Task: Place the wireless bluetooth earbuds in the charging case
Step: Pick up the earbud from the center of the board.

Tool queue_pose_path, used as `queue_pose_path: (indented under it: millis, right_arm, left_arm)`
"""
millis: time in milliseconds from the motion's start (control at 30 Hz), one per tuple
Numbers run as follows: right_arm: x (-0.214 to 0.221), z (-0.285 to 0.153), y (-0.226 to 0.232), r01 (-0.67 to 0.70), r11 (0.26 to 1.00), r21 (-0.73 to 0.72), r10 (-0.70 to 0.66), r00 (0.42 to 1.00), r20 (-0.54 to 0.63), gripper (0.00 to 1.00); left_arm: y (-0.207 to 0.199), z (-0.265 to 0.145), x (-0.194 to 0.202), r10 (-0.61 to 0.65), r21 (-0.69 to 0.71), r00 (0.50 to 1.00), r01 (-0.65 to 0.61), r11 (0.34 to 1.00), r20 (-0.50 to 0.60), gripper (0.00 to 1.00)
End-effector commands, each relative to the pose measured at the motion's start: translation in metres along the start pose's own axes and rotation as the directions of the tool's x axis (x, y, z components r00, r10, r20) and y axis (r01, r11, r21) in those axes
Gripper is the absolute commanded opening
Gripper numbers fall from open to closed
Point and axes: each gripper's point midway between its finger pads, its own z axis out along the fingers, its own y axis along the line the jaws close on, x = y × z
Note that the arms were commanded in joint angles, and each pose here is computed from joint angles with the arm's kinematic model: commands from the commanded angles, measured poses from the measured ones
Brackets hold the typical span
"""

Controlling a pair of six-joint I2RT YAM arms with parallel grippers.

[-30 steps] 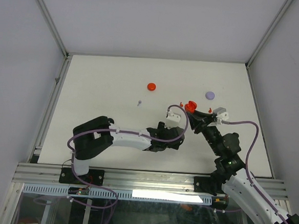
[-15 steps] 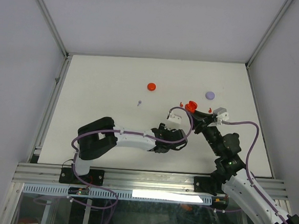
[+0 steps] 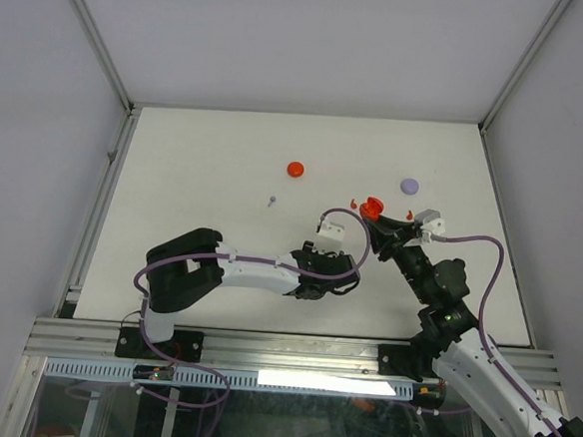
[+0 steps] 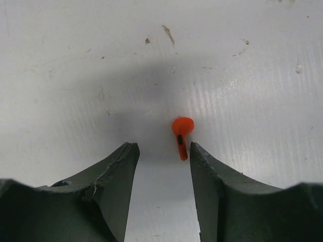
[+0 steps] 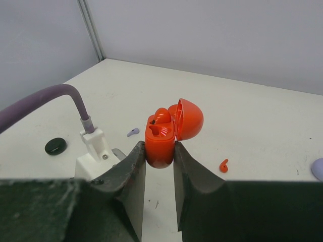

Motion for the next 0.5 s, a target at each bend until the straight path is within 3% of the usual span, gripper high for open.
queue_pose_path:
  millis: [0, 467]
  right_arm:
    - [-0.025, 0.004, 0.005, 0.006, 1.0, -0.025, -0.004, 0.997, 0.08, 0.0]
    - [-0.022, 0.004, 0.007, 0.007, 0.999, -0.034, -0.005, 0.998, 0.066, 0.0]
  left_arm:
    - [0.014, -0.014, -0.002, -0.001, -0.029, 1.0, 0.001, 1.0, 0.005, 0.47]
    - [-0.016, -0.031, -0.03, 0.055, 0.11, 0.998, -0.057, 0.992, 0.016, 0.46]
